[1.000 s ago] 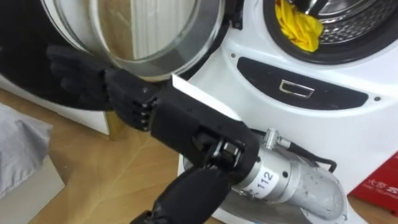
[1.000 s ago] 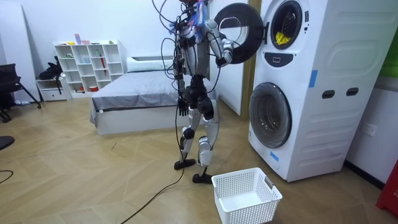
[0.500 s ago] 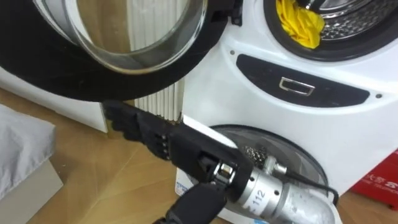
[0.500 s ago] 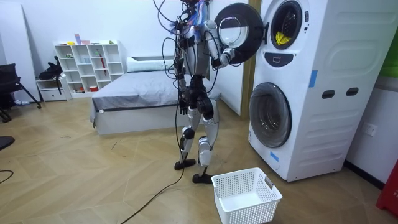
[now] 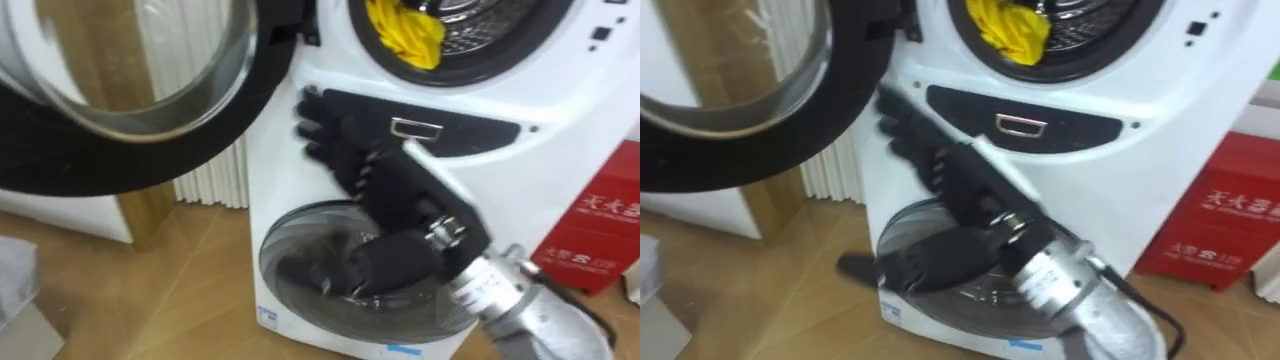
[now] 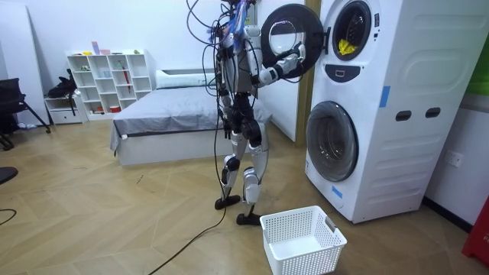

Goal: Pick clothes from washing machine

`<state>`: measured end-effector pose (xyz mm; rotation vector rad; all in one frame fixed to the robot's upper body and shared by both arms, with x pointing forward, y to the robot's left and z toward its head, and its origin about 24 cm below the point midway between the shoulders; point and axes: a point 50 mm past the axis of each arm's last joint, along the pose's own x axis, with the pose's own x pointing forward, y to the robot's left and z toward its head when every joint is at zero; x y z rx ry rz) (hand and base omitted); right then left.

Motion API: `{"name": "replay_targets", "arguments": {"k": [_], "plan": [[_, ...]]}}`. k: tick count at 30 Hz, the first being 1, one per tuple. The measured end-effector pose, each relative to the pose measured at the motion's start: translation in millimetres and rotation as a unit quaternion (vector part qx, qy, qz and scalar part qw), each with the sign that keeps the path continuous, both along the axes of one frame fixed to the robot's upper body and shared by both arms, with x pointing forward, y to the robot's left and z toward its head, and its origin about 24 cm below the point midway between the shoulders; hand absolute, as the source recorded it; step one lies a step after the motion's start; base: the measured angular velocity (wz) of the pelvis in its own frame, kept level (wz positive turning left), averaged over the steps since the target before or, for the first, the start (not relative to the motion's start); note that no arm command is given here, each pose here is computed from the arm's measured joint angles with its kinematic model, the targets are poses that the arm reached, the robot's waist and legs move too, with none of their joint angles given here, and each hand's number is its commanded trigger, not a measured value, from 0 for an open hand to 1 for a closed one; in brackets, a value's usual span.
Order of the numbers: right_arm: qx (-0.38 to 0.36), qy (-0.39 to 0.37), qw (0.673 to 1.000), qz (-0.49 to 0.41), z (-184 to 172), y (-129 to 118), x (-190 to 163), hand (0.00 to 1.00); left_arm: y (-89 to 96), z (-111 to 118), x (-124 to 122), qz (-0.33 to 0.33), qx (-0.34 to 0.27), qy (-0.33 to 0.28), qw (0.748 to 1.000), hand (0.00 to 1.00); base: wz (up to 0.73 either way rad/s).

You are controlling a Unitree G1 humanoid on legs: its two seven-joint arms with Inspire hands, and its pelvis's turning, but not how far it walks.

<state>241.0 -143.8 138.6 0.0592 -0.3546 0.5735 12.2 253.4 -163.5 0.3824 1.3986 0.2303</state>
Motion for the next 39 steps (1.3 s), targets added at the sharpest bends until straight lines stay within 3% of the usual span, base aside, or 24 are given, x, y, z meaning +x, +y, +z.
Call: {"name": "replay_targets", "arguments": {"k": [8, 21, 30, 39], "plan": [[0.012, -0.032, 0.996, -0.085, 18.0, -24.4, -1.2, 0.0, 2.6, 0.8, -7.6, 0.013, 0.002, 0.005, 1.0, 0.0, -0.11], [0.008, -0.091, 0.989, -0.116, 46.7, -13.6, 14.1, 0.0, 0.9, 0.3, -7.2, -0.003, 0.003, 0.011, 1.0, 0.0, -0.03], [-0.017, -0.036, 0.977, -0.207, 25.1, -25.0, 44.2, 0.0, 8.4, 2.1, -10.9, 0.001, 0.013, 0.026, 1.0, 0.0, -0.05], [-0.041, -0.029, 0.969, -0.241, 20.5, -22.4, 53.2, 0.0, 0.2, -0.4, -25.9, 0.004, -0.005, 0.061, 0.998, 0.0, -0.05]]}}
